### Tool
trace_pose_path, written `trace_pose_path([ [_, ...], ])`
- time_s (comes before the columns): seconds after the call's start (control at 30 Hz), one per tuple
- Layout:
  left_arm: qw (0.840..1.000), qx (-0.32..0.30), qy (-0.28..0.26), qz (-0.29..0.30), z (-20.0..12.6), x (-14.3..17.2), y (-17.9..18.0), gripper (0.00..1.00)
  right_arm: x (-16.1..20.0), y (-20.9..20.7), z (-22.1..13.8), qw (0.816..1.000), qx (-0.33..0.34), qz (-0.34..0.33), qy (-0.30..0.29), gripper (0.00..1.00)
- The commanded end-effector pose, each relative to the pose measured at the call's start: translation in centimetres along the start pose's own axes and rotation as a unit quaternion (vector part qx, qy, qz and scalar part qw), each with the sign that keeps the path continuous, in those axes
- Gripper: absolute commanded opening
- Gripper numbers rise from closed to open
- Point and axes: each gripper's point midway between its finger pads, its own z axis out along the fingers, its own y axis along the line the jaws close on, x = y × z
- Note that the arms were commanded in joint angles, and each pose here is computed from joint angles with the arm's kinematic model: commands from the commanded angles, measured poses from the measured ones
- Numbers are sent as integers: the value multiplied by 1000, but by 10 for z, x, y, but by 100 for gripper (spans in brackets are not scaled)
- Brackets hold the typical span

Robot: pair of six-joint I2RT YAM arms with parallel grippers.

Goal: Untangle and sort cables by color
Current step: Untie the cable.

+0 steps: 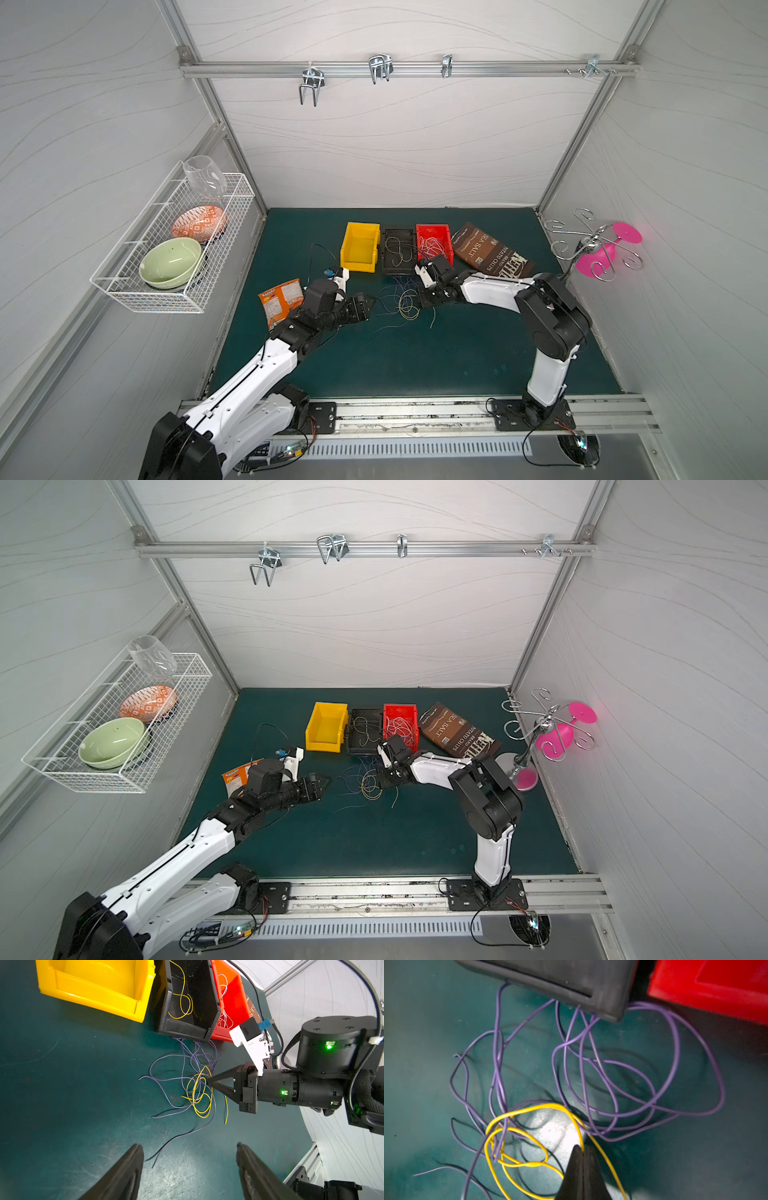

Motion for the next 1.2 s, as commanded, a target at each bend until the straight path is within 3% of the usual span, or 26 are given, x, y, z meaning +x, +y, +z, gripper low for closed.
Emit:
trace_pose_path([
  [0.0, 999, 19, -36, 28, -11, -22, -16, 75, -19, 9, -34, 999, 6, -21, -43, 0],
  [0.27, 990, 53, -84, 100, -28, -56, -47, 78, -49, 26, -125, 989, 3, -63, -132, 0],
  [0.63, 948, 222, -115, 198, -31, -110, -143, 82, -109, 64, -258, 952, -33, -111, -282, 0],
  [0.9, 938, 246, -120, 211, -8, -134, -165, 83, -126, 78, -290, 939, -49, -123, -317, 0],
  [1.0, 929, 284, -106, 214, -3, -133, -180, 82, -127, 81, -293, 938, -59, -122, -319, 0],
  [1.17, 930, 284, -78, 220, 23, -128, -187, 77, -126, 85, -295, 937, -69, -120, -320, 0],
])
